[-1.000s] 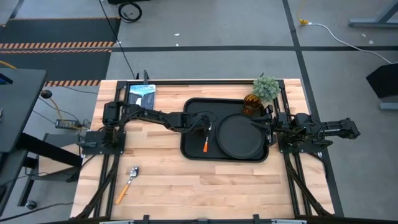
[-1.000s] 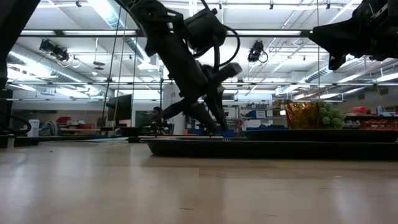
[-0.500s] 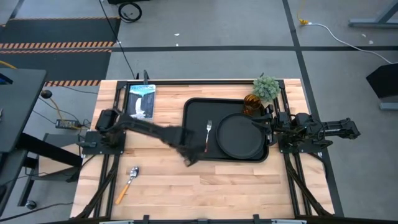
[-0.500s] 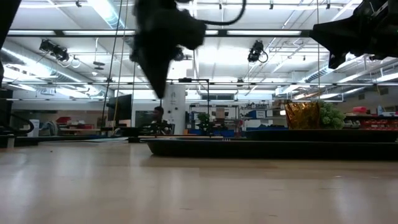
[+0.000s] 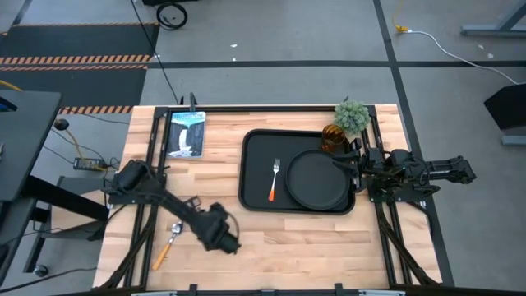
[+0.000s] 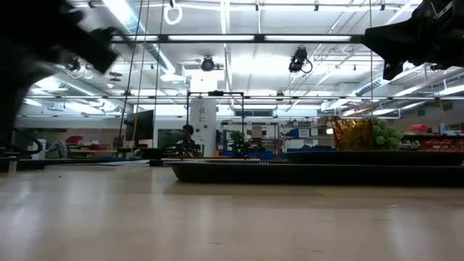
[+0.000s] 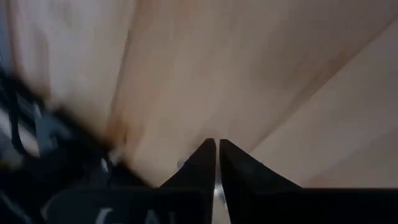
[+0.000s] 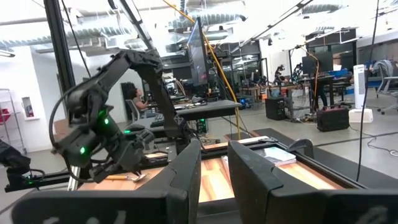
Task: Pick and place plate/cup/fork/spoon on tray
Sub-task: Put the yellow spoon on the black tray to the left of the orange fork
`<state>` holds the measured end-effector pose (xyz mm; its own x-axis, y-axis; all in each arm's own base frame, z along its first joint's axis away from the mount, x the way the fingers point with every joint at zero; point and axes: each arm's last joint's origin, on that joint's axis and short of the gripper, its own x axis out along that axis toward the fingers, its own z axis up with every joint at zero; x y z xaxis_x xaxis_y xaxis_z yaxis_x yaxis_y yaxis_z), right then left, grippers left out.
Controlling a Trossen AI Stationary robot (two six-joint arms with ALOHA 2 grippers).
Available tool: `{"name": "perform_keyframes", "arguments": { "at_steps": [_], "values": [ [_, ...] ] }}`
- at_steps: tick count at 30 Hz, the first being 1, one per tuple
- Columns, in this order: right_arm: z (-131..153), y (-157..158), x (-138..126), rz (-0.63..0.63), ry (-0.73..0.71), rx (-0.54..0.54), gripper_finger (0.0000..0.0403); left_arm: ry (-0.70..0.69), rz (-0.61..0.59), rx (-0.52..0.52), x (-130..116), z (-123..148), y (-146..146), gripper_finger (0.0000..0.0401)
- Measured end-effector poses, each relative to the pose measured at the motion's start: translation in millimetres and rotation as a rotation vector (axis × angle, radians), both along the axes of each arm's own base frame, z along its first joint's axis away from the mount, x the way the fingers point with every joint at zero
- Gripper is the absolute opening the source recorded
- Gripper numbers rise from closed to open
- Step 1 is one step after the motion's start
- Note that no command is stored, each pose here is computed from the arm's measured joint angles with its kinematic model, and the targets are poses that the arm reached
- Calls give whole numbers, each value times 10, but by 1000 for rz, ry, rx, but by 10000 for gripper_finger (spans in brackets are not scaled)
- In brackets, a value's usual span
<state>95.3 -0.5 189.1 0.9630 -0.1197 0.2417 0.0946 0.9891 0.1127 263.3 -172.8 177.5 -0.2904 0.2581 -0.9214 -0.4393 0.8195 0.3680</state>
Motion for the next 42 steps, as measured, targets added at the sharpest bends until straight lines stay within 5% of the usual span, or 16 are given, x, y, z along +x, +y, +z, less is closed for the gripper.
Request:
{"name": "perform_keyframes", "arguments": {
  "at_steps": [5, 13, 21, 26, 36, 42],
  "values": [
    [-1, 0, 0, 0, 0, 0, 88, 24, 62, 36, -299, -96, -132, 7],
    [-1, 0, 1, 0, 1, 0, 88, -181, 278, 13, -783, 220, -147, 5],
    [-1, 0, 1, 0, 1, 0, 88, -236, 430, -139, -1189, 96, -130, 10],
    [-1, 0, 1, 0, 1, 0, 88, -125, 492, -155, -1243, -1, -89, 33],
    [-1, 0, 1, 0, 1, 0, 88, -141, 474, -211, -1169, -20, -87, 127],
    [-1, 0, 0, 0, 1, 0, 88, -134, 478, -219, -1154, -132, -10, 130]
  ]
}}
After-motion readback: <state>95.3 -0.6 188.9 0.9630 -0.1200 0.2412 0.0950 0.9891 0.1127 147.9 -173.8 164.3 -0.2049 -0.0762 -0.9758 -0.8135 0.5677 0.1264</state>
